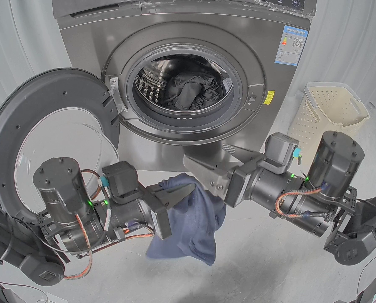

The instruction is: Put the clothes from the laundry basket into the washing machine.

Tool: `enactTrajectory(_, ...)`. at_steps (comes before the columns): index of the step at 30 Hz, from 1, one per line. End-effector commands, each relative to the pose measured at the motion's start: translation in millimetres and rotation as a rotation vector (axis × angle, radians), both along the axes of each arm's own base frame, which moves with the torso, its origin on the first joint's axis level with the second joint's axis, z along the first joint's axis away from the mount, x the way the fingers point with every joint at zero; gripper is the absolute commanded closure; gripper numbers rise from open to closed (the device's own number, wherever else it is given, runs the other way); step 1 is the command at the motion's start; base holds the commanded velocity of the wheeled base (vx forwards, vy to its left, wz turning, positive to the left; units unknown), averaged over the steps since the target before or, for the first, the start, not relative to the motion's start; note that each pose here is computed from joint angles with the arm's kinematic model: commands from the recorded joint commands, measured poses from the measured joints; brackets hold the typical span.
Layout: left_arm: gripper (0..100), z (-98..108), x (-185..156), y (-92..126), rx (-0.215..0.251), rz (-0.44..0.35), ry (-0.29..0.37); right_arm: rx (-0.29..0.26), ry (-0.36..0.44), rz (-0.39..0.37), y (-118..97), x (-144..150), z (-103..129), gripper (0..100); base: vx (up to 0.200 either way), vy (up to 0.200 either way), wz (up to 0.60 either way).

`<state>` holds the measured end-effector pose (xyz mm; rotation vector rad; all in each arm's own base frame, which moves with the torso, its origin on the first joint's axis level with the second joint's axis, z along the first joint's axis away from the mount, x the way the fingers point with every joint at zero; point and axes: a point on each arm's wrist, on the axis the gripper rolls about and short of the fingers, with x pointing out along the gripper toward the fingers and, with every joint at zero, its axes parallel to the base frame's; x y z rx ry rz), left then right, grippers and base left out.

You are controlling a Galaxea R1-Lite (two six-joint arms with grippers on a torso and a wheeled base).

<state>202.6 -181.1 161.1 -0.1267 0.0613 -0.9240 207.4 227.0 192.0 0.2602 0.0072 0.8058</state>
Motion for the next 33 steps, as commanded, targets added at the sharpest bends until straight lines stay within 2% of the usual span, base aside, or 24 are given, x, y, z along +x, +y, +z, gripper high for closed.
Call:
enactTrajectory(1,100,32,-3,4,-0.069,0.011,-0.077,-0.029,0.006,0.009,-9,-8,-5,0,0.0,0.0,0.0)
enactTrajectory(4,100,36,2,1,-0.091,0.045,-0.08,-0.016,-0.007,-0.003,-16,-10,1,0,0.0,0.0,0.0)
enactTrajectory(7,100,39,5,-1,-0.103,0.062,-0.081,-0.029,-0.022,-0.02,-24,-11,2,0,0.0,0.0,0.0)
enactTrajectory(10,100,44,10,-1,-0.123,0.098,-0.094,-0.092,-0.043,-0.05,-38,-9,-5,0,0.0,0.0,0.0)
enactTrajectory(14,100,51,11,1,-0.141,0.111,-0.111,-0.136,-0.043,-0.06,-47,-8,-13,0,0.0,0.0,0.0)
enactTrajectory(22,100,62,15,0,-0.19,0.153,-0.12,-0.173,-0.031,-0.054,-43,-5,-22,0,0.0,0.0,0.0)
enactTrajectory(27,100,63,21,-4,-0.196,0.165,-0.121,-0.216,-0.033,-0.051,-37,2,-35,0,0.0,0.0,0.0)
enactTrajectory(33,100,70,26,-6,-0.215,0.175,-0.141,-0.237,-0.03,-0.026,-25,10,-48,0,0.0,0.0,0.0)
